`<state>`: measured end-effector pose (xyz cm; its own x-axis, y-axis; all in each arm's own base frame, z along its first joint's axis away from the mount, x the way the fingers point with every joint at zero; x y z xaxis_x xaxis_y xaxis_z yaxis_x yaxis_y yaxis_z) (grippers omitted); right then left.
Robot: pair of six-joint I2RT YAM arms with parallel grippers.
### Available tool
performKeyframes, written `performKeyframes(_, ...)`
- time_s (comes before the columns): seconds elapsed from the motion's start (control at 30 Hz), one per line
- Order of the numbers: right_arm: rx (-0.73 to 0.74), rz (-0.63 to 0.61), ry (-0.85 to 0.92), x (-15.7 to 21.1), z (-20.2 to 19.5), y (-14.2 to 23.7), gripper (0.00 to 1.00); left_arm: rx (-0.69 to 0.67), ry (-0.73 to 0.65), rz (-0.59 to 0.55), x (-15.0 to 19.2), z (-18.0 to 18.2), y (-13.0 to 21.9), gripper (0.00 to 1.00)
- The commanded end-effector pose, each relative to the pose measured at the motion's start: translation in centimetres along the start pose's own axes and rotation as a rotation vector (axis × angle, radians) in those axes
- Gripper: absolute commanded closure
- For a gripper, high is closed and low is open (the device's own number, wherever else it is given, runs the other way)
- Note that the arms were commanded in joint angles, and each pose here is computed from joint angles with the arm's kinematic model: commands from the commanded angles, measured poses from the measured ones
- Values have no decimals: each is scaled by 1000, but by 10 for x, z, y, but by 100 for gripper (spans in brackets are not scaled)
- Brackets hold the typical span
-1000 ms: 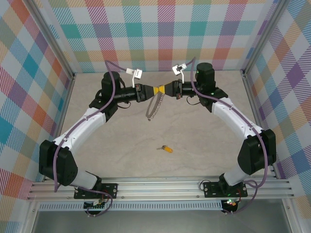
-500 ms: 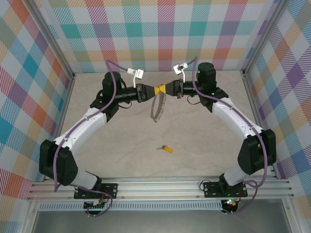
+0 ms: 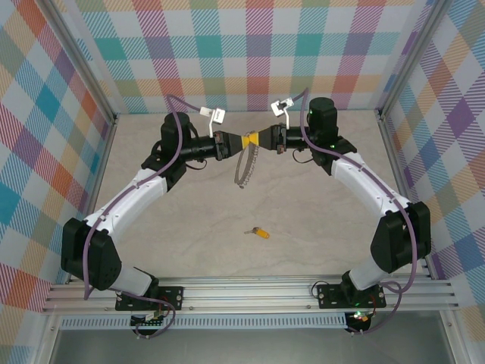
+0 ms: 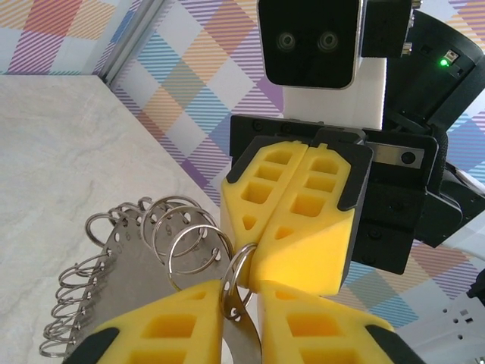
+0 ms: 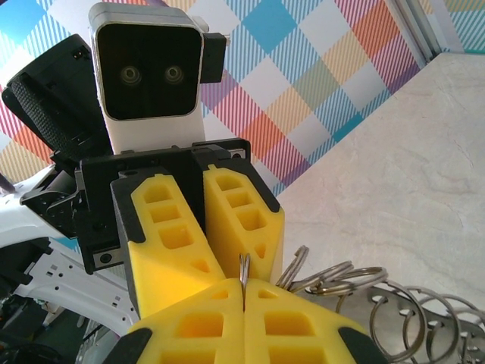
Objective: Put the keys on the keyring
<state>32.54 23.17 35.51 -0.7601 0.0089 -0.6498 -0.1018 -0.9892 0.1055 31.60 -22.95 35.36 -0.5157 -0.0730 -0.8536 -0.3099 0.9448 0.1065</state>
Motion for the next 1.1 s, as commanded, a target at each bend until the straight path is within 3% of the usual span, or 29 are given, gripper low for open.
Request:
performKeyframes(0.0,-32,22,27,2,2,1,100,18,-42,-33,-8,-5,-4,88)
performKeyframes(0.27,-28,27,20,2,-1,0,100,16,-37,-36,-8,-3,-5,100)
performKeyframes(0.4,-31,29,18,2,0,-1,100,7,-33,-38,-9,-3,-5,100)
performKeyframes(0.6,-33,32,19,1,0,-1,100,-31,-34,-43,-10,-1,-3,82)
performKeyframes(0.8,-31,33,19,2,0,-1,100,-53,-46,-55,-11,-2,0,76)
performKeyframes(1.07,-35,31,16,2,0,-1,100,-23,-43,-47,-10,-2,-3,76)
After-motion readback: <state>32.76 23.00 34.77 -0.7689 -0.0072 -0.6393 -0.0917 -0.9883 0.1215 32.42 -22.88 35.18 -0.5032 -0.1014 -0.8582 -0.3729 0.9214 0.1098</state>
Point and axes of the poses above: each hand's point on the last joint's axis, 136 mm out from that joint toward the fingers, its own y axis back along the fingers, its own z axis along the line the jaws close on, x = y × z, the point moved 7 cm from there along y, back along the fingers, and after that the axes turned 10 degrees about -y, right-handed, at the moved point
